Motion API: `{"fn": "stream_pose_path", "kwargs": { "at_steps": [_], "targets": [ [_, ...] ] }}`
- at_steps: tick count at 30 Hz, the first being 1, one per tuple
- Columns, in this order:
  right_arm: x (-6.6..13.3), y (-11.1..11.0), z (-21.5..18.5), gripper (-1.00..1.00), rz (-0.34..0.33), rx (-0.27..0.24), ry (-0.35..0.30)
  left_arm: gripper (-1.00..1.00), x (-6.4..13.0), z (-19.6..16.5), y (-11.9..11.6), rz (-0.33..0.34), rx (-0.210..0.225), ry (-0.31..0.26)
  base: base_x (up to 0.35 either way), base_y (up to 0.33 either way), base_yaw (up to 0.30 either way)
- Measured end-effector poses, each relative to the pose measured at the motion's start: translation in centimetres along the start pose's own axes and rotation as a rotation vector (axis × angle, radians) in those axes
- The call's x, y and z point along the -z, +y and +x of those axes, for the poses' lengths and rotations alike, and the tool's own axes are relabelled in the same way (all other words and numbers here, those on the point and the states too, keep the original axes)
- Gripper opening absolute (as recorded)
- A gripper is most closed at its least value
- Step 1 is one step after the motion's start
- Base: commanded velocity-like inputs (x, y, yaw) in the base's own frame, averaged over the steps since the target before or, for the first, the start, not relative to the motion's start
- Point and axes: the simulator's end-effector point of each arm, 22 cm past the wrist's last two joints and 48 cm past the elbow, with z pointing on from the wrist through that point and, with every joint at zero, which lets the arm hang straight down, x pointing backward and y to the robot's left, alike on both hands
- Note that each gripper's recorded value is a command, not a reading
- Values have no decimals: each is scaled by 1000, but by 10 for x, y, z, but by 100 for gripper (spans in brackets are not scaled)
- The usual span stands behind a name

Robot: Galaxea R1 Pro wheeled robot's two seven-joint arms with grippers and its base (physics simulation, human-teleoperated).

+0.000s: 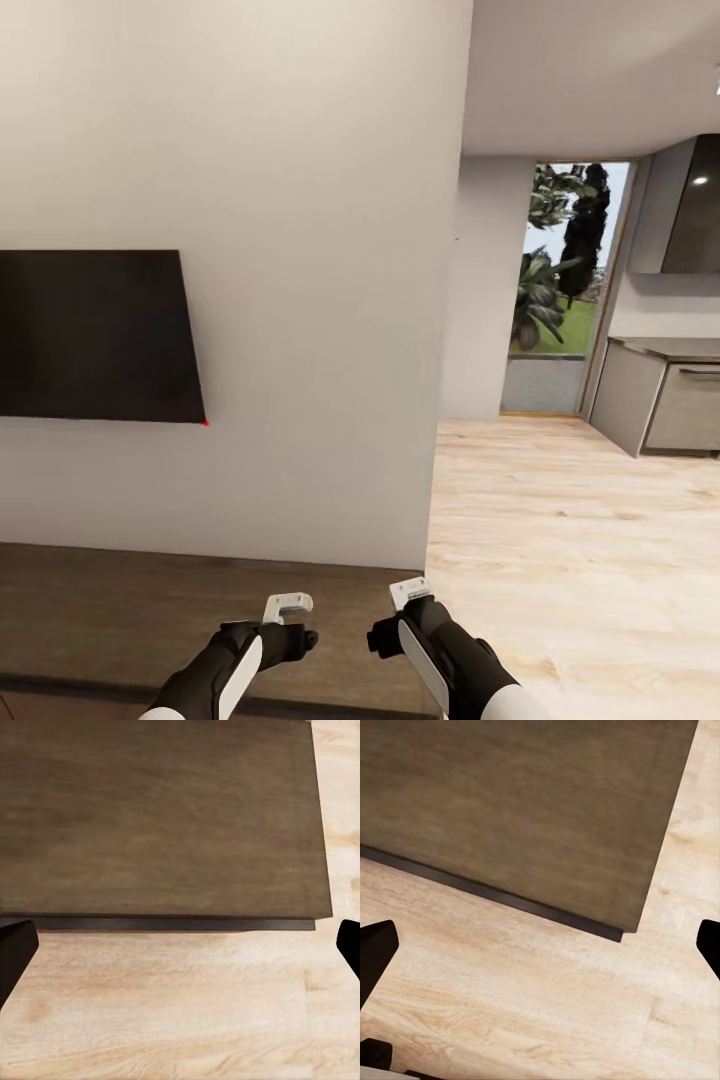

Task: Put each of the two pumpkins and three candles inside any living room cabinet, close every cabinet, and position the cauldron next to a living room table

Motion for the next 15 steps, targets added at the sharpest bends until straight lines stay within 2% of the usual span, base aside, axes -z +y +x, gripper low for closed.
{"fn": "stream_pose_path", "kwargs": {
  "at_steps": [12, 15],
  "targets": [
    [1, -1, -3, 100, 1, -6, -9, 100, 0, -1, 1, 0, 2, -2, -45, 14, 0],
    [6, -1, -15, 100, -3, -10, -39, 100, 0, -8, 1, -3, -4, -34, -4, 1, 0]
  ]
}}
